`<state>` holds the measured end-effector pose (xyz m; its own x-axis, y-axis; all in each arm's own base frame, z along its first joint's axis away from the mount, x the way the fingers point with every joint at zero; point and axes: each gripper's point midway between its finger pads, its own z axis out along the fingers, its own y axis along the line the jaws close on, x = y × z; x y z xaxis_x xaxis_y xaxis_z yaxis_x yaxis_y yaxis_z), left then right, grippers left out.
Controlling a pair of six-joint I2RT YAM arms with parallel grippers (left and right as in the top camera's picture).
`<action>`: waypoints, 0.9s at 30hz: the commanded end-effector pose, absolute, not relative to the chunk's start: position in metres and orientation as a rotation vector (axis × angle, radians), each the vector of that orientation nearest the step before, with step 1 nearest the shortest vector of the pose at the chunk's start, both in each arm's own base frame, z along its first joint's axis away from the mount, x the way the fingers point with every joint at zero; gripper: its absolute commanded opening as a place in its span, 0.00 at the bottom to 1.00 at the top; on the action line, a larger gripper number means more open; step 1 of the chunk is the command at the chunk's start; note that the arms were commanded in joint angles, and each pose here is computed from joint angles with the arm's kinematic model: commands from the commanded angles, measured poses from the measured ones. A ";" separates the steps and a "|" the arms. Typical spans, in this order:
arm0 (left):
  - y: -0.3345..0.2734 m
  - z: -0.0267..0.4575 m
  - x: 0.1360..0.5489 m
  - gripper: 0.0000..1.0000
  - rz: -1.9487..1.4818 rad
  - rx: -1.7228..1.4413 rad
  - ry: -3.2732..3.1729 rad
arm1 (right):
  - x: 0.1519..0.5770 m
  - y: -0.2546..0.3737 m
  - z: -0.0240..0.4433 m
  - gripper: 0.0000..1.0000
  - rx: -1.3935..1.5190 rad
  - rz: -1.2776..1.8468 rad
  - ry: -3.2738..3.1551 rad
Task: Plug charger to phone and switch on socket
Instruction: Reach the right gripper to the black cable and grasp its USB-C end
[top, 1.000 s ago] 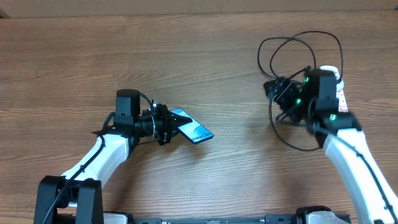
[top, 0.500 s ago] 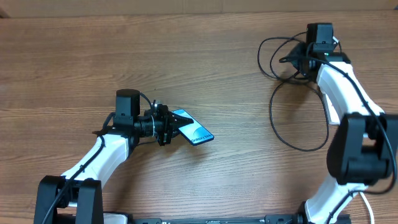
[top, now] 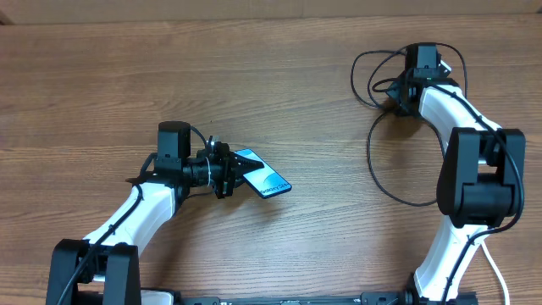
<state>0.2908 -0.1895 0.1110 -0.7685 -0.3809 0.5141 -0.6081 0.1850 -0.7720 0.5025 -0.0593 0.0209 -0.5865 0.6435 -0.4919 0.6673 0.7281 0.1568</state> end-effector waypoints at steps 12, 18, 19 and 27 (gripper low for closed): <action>-0.193 0.118 0.291 0.04 1.655 0.898 -2.248 | 0.502 -0.047 0.006 0.29 1.007 0.008 2.447; -0.194 0.120 0.290 0.04 1.658 0.891 -2.239 | 0.499 -0.047 0.005 0.21 1.001 -0.003 2.460; -0.194 0.120 0.290 0.04 1.658 0.891 -2.239 | 0.502 -0.048 0.007 0.20 0.985 -0.003 2.457; -0.193 0.119 0.291 0.04 1.659 0.892 -2.243 | 0.524 -0.047 0.072 0.04 0.899 0.037 2.381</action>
